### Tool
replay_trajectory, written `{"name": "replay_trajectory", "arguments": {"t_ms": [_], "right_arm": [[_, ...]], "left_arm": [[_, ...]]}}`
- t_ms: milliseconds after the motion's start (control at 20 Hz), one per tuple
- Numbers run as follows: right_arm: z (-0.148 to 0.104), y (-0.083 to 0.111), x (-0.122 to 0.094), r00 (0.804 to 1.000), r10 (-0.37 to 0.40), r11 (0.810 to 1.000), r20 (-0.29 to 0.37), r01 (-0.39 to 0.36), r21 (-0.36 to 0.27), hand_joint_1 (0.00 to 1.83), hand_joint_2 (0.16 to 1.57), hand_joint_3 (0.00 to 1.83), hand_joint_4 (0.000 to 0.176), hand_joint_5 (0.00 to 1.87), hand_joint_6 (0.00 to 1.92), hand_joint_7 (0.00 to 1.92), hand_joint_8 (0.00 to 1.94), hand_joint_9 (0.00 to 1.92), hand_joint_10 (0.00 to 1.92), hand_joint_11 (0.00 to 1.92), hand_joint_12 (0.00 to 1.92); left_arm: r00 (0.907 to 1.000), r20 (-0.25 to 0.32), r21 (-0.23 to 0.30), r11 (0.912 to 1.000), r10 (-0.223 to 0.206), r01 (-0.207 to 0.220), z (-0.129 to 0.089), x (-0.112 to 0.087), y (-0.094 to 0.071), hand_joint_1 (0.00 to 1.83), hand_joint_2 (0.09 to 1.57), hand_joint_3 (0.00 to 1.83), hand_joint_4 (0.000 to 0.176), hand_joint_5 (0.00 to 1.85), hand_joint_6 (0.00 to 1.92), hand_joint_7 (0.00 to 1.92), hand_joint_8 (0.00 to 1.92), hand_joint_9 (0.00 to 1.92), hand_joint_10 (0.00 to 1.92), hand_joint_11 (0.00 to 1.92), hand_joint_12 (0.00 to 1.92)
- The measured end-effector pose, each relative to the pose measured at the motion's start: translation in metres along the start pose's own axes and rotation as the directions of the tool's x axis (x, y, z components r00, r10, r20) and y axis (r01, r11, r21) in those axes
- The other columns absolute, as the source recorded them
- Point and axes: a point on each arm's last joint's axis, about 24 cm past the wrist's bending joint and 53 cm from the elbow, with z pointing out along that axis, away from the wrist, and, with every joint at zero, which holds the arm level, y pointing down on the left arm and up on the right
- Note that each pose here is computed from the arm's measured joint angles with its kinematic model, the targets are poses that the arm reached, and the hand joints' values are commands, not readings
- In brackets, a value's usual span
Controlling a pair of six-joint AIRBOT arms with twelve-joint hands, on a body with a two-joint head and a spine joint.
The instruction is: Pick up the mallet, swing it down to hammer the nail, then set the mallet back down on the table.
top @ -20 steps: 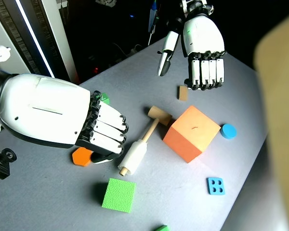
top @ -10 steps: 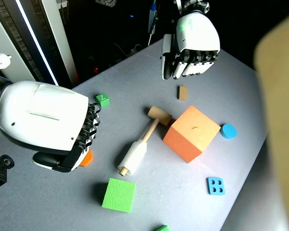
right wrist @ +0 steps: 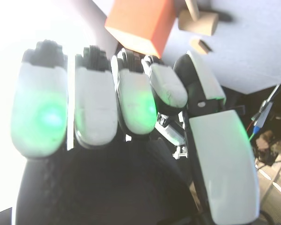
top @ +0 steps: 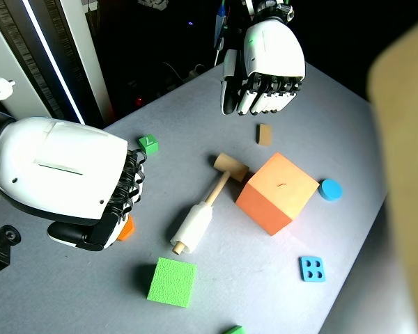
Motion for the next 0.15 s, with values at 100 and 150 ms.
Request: {"name": "replay_trajectory", "arguments": {"t_ms": [100,150], "right_arm": [[0.0001,-0.0013,0.0007,1.000,-0.025,1.000,0.011,0.025,0.003,1.01,1.41,0.01,0.000,1.37,1.92,1.52,1.94,1.57,1.92,1.61,1.92],[0.0000,-0.0018,0.0013,0.999,-0.038,0.999,0.016,0.038,0.004,0.99,1.42,0.01,0.000,1.36,1.92,1.52,1.94,1.56,1.92,1.59,1.92]], "left_arm": [[1.0000,0.000,0.003,1.0000,-0.004,0.004,0.0002,0.0006,-0.0018,1.01,1.34,0.00,0.176,1.39,1.92,1.50,1.92,1.51,1.92,1.46,1.92],[1.0000,-0.001,0.008,0.9999,-0.007,0.007,0.0003,0.0011,-0.0039,1.01,1.33,0.00,0.176,1.38,1.92,1.47,1.92,1.48,1.92,1.43,1.92]]}}
